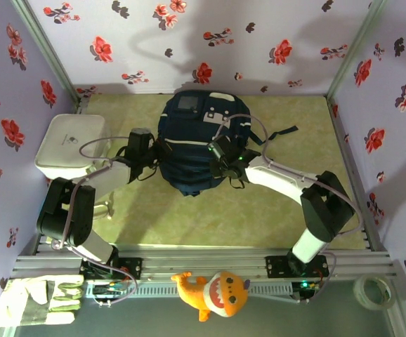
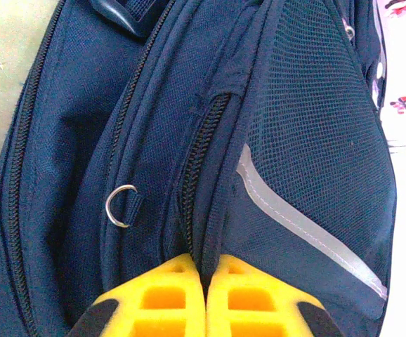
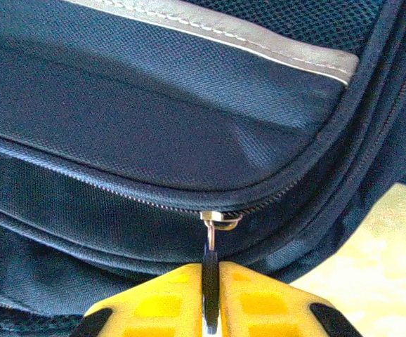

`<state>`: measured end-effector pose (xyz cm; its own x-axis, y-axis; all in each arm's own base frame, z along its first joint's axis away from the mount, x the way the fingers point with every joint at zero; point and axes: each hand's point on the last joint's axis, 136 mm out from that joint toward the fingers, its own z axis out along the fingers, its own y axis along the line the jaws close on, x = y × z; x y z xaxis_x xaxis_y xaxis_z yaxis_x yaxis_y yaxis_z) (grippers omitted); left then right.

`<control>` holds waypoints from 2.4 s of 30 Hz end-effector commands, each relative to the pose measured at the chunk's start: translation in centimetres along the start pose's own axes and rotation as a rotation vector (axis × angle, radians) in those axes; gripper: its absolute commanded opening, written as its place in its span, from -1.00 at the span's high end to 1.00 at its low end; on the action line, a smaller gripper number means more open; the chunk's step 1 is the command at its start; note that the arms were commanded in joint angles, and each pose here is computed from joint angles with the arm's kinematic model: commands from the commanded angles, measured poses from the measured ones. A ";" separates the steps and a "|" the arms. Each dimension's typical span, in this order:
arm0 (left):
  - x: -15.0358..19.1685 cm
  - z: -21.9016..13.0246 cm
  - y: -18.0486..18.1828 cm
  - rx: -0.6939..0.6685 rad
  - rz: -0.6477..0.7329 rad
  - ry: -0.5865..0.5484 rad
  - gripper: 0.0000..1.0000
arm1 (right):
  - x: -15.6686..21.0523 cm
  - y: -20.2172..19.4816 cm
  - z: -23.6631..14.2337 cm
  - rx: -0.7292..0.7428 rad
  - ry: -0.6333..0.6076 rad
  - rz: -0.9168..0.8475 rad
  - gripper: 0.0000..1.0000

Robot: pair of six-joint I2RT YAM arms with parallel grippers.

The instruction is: Pack the student bag

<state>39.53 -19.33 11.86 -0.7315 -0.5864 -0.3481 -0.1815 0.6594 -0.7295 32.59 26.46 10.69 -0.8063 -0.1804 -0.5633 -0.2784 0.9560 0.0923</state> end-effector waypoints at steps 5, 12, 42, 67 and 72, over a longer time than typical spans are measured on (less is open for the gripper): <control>-0.9 -1.0 -2.2 0.057 0.051 -0.008 1.00 | -0.8 -0.2 0.4 0.035 -0.002 -0.017 0.61; -1.0 -1.2 -1.9 0.043 0.065 -0.007 1.00 | -1.3 -2.3 0.0 0.137 -0.035 0.002 0.94; 1.6 -4.9 2.6 -0.097 0.445 0.273 1.00 | -5.0 -8.0 -1.0 0.089 0.049 -0.218 0.97; 3.8 -2.6 -1.4 0.055 0.448 0.355 1.00 | -2.6 -11.6 -4.0 0.159 -0.077 0.182 0.98; 2.8 -1.4 -3.2 0.081 0.428 0.328 0.49 | -2.3 -12.0 -5.0 0.169 -0.096 0.216 0.61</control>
<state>35.54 -22.31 12.76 -0.9161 -0.0725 -0.3945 0.2040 0.7627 -0.6138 34.10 17.42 13.31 -0.8249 -0.0457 -0.5634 -0.1430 0.9812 0.1298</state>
